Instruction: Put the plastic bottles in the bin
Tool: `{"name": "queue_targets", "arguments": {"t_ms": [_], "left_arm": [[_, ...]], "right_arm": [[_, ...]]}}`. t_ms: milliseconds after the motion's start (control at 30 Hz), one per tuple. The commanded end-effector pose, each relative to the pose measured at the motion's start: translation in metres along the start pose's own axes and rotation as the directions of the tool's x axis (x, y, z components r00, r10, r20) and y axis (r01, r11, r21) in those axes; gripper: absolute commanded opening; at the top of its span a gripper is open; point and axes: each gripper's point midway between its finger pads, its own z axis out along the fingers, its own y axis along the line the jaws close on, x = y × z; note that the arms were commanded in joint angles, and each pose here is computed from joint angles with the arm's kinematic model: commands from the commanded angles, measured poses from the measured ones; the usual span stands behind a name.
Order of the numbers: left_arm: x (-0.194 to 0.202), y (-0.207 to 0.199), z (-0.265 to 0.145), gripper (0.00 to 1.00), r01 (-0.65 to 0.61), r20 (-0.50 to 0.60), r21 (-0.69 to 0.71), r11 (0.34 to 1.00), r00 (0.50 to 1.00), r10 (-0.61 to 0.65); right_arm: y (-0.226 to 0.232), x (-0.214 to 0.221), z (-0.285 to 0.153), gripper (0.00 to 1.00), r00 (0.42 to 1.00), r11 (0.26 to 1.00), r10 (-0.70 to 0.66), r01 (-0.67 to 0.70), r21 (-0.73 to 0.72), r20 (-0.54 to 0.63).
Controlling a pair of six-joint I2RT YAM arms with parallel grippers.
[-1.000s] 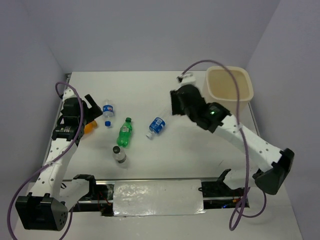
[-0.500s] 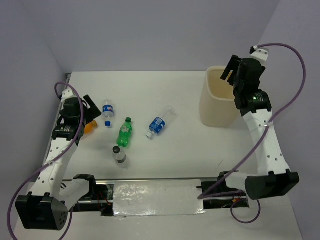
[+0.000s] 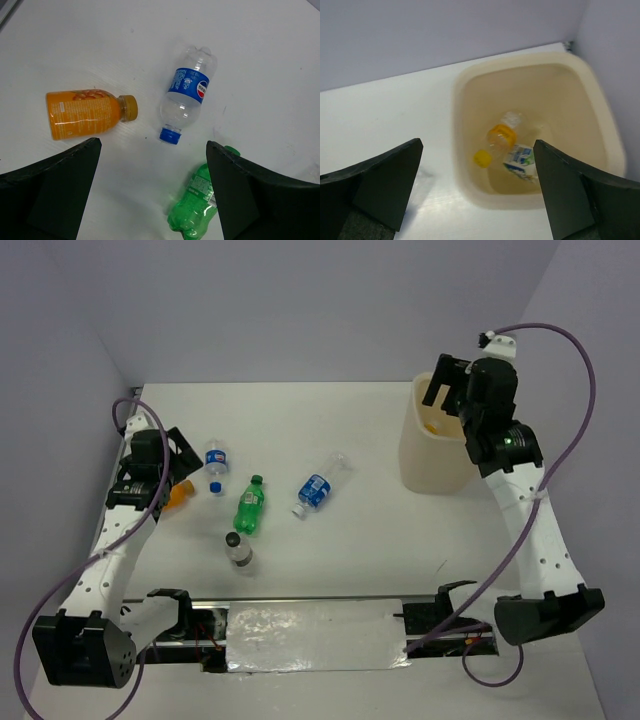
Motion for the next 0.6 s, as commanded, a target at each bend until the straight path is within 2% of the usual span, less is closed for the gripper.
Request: {"name": "queue_targets", "arguments": {"t_ms": [0, 100, 167, 333, 367, 433, 467, 533, 567], "left_arm": [[-0.017, -0.003, -0.005, 0.99, 0.027, 0.044, 0.000, 1.000, 0.999, -0.027], [-0.013, -0.005, -0.005, 0.99, 0.031, 0.035, 0.020, 0.999, 0.999, -0.032], [-0.011, -0.002, -0.005, 0.99, 0.030, 0.033, 0.011, 0.999, 0.999, -0.030], [-0.005, 0.010, -0.009, 0.99, 0.031, 0.031, -0.033, 0.999, 0.999, -0.030], [-0.005, 0.009, -0.011, 0.99, 0.035, 0.037, -0.020, 0.999, 0.999, -0.034], [-0.005, 0.008, -0.013, 0.99, 0.037, 0.051, -0.004, 0.999, 0.998, -0.037], [-0.005, 0.008, -0.014, 0.99, 0.036, 0.055, 0.001, 0.999, 0.998, -0.036], [-0.004, 0.008, -0.016, 0.99, 0.038, 0.061, 0.009, 0.999, 0.997, -0.038], [-0.004, 0.008, -0.016, 0.99, 0.039, 0.060, 0.012, 0.999, 0.997, -0.040]], "right_arm": [[0.044, -0.022, -0.040, 1.00, 0.993, 0.991, -0.078, 0.086, -0.100, 0.085], [0.089, -0.002, -0.049, 1.00, 0.995, 0.978, -0.085, 0.093, -0.189, 0.050], [0.104, 0.015, -0.047, 1.00, 0.998, 0.982, -0.061, 0.063, -0.177, 0.020], [0.178, 0.091, -0.043, 1.00, 0.992, 0.968, -0.080, 0.054, -0.245, -0.100], [0.188, 0.108, -0.040, 1.00, 0.989, 0.969, -0.029, -0.009, -0.245, -0.148], [0.217, 0.153, -0.031, 1.00, 0.971, 0.947, -0.031, -0.048, -0.319, -0.239], [0.226, 0.166, -0.028, 1.00, 0.961, 0.943, 0.012, -0.103, -0.317, -0.277], [0.232, 0.207, -0.013, 1.00, 0.933, 0.952, 0.039, -0.143, -0.270, -0.358], [0.236, 0.219, -0.009, 1.00, 0.917, 0.953, 0.094, -0.196, -0.232, -0.389]]}}
